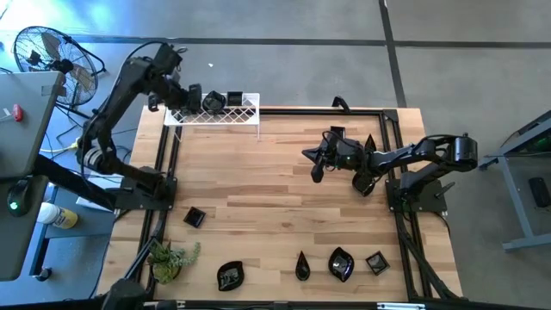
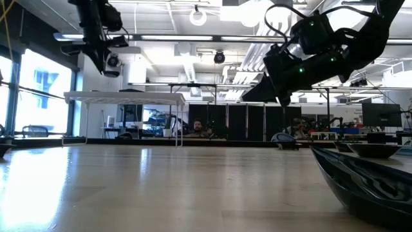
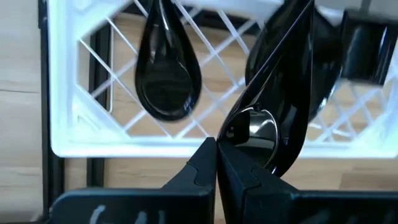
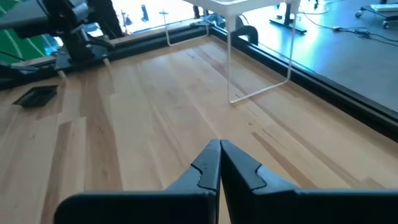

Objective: Pick & Place Mini shaped plates
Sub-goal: Stack the middle drop-shaped plate on top of the drop-shaped plates on the shelf

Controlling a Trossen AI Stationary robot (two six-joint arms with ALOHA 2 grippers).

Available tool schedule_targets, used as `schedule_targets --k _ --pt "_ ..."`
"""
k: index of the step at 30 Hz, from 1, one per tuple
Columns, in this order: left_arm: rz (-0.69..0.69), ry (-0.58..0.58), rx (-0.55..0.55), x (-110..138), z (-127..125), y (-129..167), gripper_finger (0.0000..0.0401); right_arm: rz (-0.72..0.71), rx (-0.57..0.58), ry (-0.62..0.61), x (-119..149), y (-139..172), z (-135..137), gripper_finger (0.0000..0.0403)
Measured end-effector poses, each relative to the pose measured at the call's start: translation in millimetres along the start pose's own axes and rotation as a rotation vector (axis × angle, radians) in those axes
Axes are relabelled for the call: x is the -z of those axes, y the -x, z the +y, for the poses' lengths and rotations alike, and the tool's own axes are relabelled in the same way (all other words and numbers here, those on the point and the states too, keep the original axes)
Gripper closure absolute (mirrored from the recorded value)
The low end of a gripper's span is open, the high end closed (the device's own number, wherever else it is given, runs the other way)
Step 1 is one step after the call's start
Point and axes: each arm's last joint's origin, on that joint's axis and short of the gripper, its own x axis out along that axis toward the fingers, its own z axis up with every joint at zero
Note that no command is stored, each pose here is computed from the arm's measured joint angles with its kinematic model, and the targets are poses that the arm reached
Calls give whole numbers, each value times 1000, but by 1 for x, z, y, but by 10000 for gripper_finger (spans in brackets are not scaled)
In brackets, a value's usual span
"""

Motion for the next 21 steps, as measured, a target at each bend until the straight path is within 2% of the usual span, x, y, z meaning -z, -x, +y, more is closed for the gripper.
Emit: schedule_targets --k 10,14,21 --pt "-45 155 -20 -9 -1 -5 401 -15 -43 19 -2 0 1 401" --pt "-61 218 -84 -13 -1 -13 401 17 -60 25 2 0 5 397" --pt "-94 214 -272 -11 -18 -35 401 11 -73 103 3 2 15 401"
